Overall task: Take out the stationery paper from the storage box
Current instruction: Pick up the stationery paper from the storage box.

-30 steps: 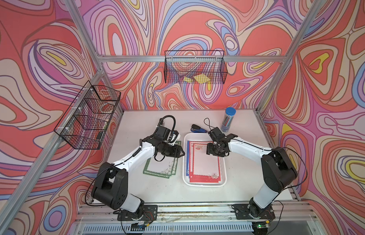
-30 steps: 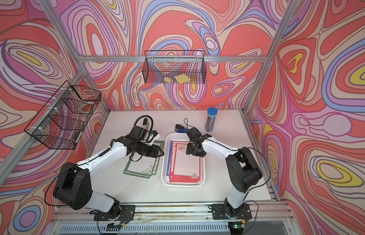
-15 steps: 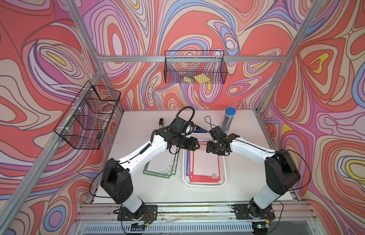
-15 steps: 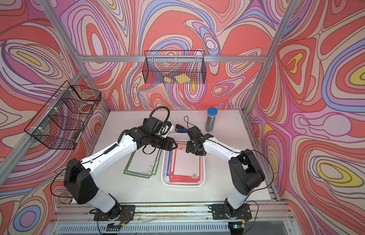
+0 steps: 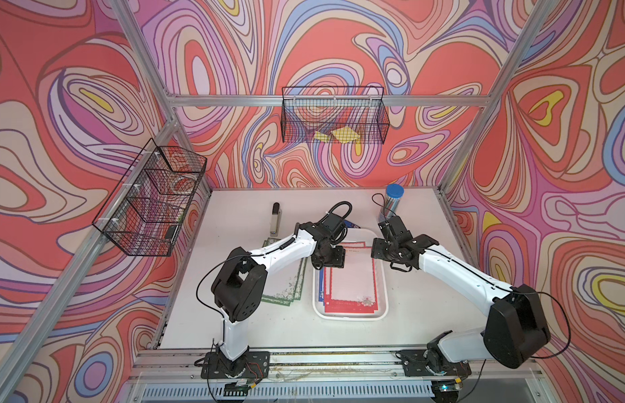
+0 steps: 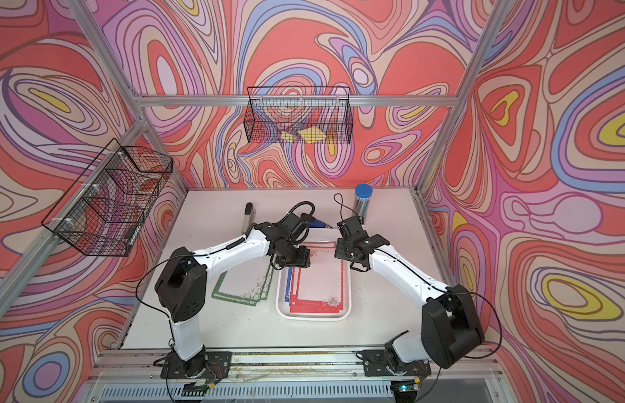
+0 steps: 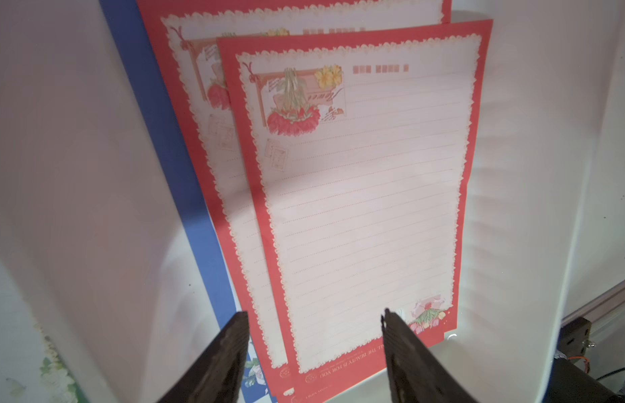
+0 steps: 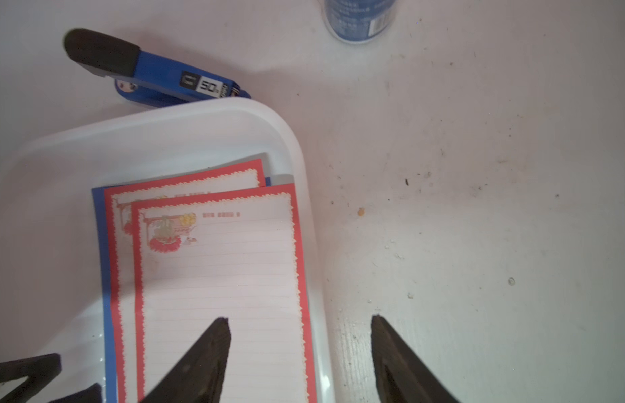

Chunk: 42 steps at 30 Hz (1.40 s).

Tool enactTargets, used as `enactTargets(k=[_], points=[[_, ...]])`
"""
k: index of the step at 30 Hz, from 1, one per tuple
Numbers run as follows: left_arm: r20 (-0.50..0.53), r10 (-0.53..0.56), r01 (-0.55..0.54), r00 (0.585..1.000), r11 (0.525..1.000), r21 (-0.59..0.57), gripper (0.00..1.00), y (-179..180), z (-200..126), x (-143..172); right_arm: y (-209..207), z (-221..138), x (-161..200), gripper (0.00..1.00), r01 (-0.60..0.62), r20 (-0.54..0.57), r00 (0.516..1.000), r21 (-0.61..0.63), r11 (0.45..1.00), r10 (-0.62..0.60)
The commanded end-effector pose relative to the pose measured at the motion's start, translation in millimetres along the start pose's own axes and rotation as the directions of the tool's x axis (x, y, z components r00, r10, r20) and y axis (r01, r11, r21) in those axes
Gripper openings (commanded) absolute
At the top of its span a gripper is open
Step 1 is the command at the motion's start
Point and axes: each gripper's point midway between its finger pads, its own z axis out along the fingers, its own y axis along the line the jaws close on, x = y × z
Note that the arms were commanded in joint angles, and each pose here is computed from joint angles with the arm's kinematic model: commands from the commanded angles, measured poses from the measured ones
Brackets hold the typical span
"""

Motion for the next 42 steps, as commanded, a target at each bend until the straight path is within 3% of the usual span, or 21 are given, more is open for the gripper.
enactTargets(k=[1, 6, 20, 30, 37, 42], points=[[-0.020, -0.043, 0.043, 0.999, 0.999, -0.013, 0.63, -1, 11, -2, -5, 6, 5, 0.68, -0.017, -0.016, 1.000, -0.033, 0.999, 0.016], [-0.036, -0.047, 0.045, 0.998, 0.998, -0.044, 0.63, 7, 25, 1, -4, 13, 12, 0.68, -0.032, -0.037, 0.999, -0.054, 0.998, 0.030], [-0.102, -0.073, 0.075, 0.992, 0.997, 0.013, 0.61, 1, 56, 10, 2, 24, 29, 0.67, -0.083, -0.093, 0.993, -0.113, 0.990, 0.072], [-0.106, -0.086, 0.085, 0.991, 0.996, -0.017, 0.60, 9, 57, 14, 7, 31, 38, 0.61, -0.130, -0.131, 0.985, -0.163, 0.978, 0.109], [-0.030, -0.061, 0.060, 0.998, 0.997, -0.055, 0.60, 15, 38, 4, 6, 33, 38, 0.61, -0.127, -0.135, 0.985, -0.159, 0.979, 0.106], [-0.098, -0.070, 0.066, 0.993, 0.997, -0.044, 0.61, 13, 56, 12, 6, 36, 40, 0.61, -0.122, -0.141, 0.985, -0.154, 0.981, 0.100]])
